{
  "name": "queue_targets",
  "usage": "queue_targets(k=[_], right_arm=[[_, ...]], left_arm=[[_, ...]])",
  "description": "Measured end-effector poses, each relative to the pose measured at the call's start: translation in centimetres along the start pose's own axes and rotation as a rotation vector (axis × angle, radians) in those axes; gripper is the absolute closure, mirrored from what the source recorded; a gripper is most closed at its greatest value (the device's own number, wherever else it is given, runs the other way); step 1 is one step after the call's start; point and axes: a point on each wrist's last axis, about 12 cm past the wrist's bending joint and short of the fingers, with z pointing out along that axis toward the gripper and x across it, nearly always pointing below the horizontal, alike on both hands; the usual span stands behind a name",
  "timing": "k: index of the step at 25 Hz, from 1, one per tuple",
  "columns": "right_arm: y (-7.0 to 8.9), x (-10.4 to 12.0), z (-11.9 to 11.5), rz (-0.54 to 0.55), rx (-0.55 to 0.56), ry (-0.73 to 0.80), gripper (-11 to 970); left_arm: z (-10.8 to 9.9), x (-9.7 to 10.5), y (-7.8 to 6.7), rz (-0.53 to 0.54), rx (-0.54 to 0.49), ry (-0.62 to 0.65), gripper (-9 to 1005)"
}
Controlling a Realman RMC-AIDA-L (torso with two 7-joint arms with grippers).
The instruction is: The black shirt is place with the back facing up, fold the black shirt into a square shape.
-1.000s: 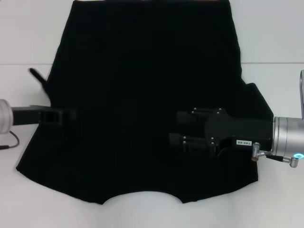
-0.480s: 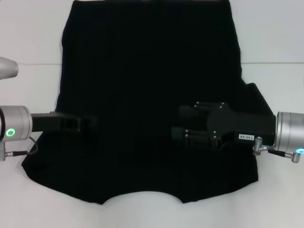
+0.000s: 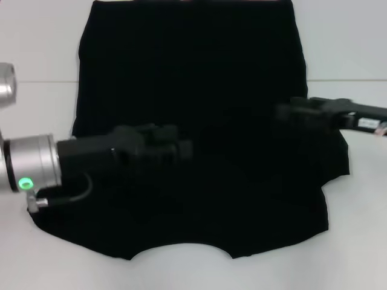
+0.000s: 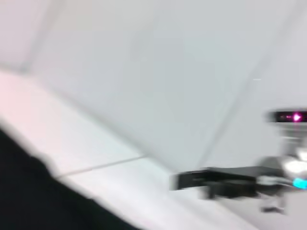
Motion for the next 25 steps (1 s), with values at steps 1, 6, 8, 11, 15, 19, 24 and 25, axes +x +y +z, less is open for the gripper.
queue_targets(k=[1,6,8,11,15,19,24,25], right_arm=[[-0.6,-0.2,-0.5,0.048,0.035,0.014,277],[-3.1,-1.1,-3.1,0.241,0.202,0.096,278],[-3.7,-1.5,-3.9,0.289,0.255,0.129,279],[-4.1,-1.6,-4.7,0.347,0.327,0.188,280],[-4.6,-1.6,-5.1,0.397,0.417,0.281,281],[-4.8,-1.4,-5.2,0.421,0.46,0.331,283],[-5.1,-1.3,-5.1,0.436,0.493,0.34,293],[-5.1,-1.2,-5.0,0.436,0.497,0.338,295]], left_arm=[[0.3,0.4,-0.4,0.047,0.035,-0.008,552],[1.6,1.9,-1.5,0.227,0.11,0.021,343],[1.8,2.3,-1.7,0.275,0.123,0.039,261],[2.1,2.7,-1.9,0.335,0.138,0.07,75],[2.3,3.2,-2.0,0.396,0.161,0.129,84],[2.5,3.4,-1.9,0.431,0.177,0.189,93],[2.8,3.5,-1.9,0.447,0.179,0.219,100],[2.9,3.6,-1.9,0.449,0.18,0.224,101]])
